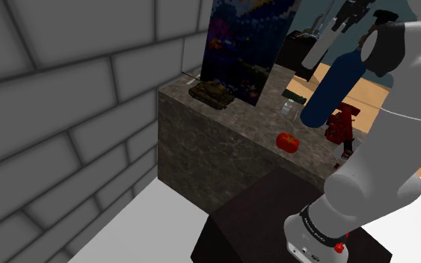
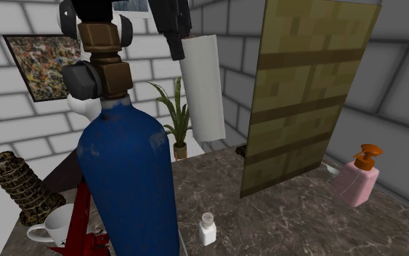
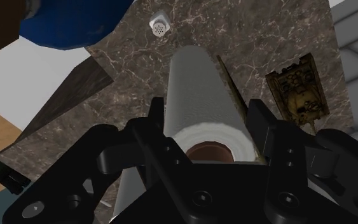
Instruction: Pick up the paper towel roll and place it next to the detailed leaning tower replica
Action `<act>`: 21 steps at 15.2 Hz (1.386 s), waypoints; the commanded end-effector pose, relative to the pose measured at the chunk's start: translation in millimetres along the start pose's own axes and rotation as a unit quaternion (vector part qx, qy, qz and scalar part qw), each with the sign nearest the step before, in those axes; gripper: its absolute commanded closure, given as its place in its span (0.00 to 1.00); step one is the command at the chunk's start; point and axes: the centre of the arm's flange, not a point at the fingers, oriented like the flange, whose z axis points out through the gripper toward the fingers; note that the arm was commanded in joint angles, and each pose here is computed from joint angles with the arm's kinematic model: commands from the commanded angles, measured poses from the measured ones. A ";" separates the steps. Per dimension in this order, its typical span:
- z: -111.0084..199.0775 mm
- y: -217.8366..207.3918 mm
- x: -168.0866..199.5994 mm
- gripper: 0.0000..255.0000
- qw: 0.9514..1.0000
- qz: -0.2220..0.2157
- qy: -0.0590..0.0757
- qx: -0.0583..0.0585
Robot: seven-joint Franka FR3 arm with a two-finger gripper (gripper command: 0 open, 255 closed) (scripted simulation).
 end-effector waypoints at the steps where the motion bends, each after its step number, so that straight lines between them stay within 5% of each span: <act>1: -6.2 -3.1 -20.7 1.00 1.000 0.000 0.000 0.000; 21: -51.9 -33.1 -279.0 1.00 1.000 0.000 0.000 0.000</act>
